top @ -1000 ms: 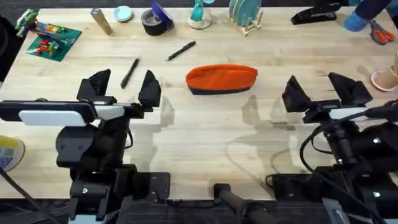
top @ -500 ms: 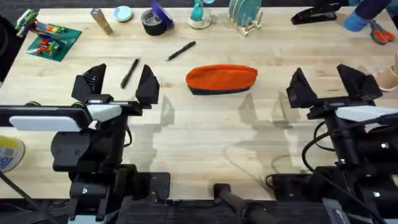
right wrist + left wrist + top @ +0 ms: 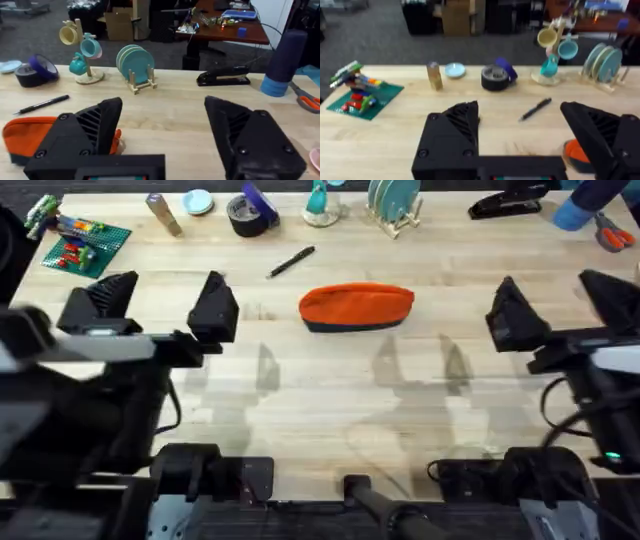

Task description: Unzip the bag, pick up the pens from the table one at a time and place them inside, then zip the bag closed.

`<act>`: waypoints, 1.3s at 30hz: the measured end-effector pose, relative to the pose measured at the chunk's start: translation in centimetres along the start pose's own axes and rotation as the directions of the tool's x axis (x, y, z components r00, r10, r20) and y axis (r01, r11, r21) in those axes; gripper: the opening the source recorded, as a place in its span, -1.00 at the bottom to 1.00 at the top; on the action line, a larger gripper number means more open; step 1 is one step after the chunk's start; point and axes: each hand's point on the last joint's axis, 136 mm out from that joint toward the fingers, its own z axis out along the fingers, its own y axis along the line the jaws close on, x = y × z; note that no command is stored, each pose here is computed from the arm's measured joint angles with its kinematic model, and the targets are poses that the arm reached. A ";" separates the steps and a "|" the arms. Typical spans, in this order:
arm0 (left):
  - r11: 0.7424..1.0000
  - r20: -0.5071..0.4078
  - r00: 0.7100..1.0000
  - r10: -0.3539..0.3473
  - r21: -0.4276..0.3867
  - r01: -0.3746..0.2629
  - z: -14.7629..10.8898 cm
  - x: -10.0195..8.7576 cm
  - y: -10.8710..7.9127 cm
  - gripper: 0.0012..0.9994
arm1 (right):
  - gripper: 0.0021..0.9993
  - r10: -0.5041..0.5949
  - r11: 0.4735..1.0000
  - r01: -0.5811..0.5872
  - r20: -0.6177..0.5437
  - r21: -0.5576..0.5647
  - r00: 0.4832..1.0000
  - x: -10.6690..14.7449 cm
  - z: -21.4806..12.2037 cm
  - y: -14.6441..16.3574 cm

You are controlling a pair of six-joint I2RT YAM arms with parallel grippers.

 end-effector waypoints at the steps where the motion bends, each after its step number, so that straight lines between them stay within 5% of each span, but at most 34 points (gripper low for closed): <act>1: 1.000 -0.024 1.000 -0.002 0.000 0.002 -0.1 -0.2 0.0 0.99 | 0.99 0.001 1.000 -0.001 -0.016 -0.002 1.000 -0.4 -0.2 0.0; 7: 1.000 -0.212 0.977 -0.005 -0.006 0.004 0.0 -1.3 0.0 0.99 | 0.99 0.007 1.000 -0.008 -0.135 -0.006 0.991 -2.7 -0.5 0.1; 13: 1.000 -0.400 0.916 -0.004 -0.009 0.000 0.9 -1.6 0.0 0.99 | 0.99 0.019 1.000 -0.023 -0.307 -0.010 0.951 -4.2 0.6 0.2; 22: 1.000 -0.593 0.805 -0.002 -0.005 -0.001 3.3 -0.5 -0.2 0.99 | 0.99 0.047 0.995 -0.090 -0.605 -0.042 0.795 -1.6 3.6 1.1; 31: 0.999 -0.711 0.703 0.000 0.030 0.030 5.7 2.8 -1.1 0.99 | 0.99 0.061 0.993 -0.116 -0.735 -0.025 0.675 2.0 6.0 1.1; 39: 0.999 -0.737 0.676 0.000 0.033 0.035 6.7 3.9 -1.2 0.99 | 0.99 0.061 0.993 -0.117 -0.741 -0.023 0.668 2.2 6.2 1.1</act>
